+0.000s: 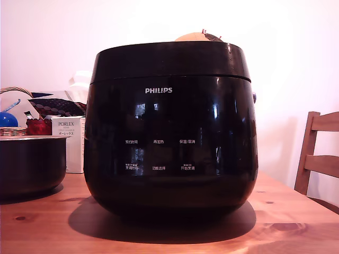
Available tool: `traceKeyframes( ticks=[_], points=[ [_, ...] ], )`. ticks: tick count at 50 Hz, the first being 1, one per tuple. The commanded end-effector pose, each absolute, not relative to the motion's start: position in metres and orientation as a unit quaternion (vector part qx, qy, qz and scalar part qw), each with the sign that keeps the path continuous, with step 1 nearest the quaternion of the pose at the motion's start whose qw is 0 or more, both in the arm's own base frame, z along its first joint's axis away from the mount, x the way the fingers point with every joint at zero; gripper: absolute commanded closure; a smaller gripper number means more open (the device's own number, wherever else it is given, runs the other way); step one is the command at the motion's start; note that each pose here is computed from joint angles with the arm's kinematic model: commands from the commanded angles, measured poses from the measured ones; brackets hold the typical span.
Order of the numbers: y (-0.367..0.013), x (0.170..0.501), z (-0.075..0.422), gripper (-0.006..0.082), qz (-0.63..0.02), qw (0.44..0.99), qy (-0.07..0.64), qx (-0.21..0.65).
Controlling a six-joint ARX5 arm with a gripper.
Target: Open the rice cooker by pressing the large metal button on the top of its lid with medium force
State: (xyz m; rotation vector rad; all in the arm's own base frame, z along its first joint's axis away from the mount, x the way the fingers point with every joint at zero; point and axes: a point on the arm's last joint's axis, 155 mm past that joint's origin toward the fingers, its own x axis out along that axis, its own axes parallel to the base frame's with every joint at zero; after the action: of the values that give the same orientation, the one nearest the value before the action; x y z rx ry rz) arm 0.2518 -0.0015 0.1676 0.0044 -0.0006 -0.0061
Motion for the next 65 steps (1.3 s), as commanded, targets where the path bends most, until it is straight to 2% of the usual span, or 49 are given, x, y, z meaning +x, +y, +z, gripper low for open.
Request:
traceKeyframes(
  ticks=[1, 12, 21, 33, 34, 39, 45, 52, 65],
  points=[
    [-0.006, 0.249, 0.109, 0.0789, -0.024, 0.995, 0.096, -0.018],
    [-0.006, 0.253, 0.156, 0.0789, -0.025, 1.000, 0.008, -0.017],
    [-0.006, 0.248, 0.200, 0.0789, -0.030, 0.996, -0.063, -0.059],
    [-0.020, 0.234, 0.255, 0.0789, -0.075, 0.984, -0.136, -0.084],
    [-0.022, 0.232, 0.260, 0.0789, -0.085, 0.980, -0.140, -0.114],
    [-0.030, 0.222, 0.283, 0.0789, -0.111, 0.974, -0.166, -0.109],
    [-0.056, 0.210, 0.298, 0.0789, -0.181, 0.965, -0.156, -0.106],
    [-0.094, 0.194, 0.300, 0.0789, -0.285, 0.946, -0.107, -0.108],
    [-0.133, 0.180, 0.306, 0.0789, -0.398, 0.910, -0.040, -0.107]
  ],
)
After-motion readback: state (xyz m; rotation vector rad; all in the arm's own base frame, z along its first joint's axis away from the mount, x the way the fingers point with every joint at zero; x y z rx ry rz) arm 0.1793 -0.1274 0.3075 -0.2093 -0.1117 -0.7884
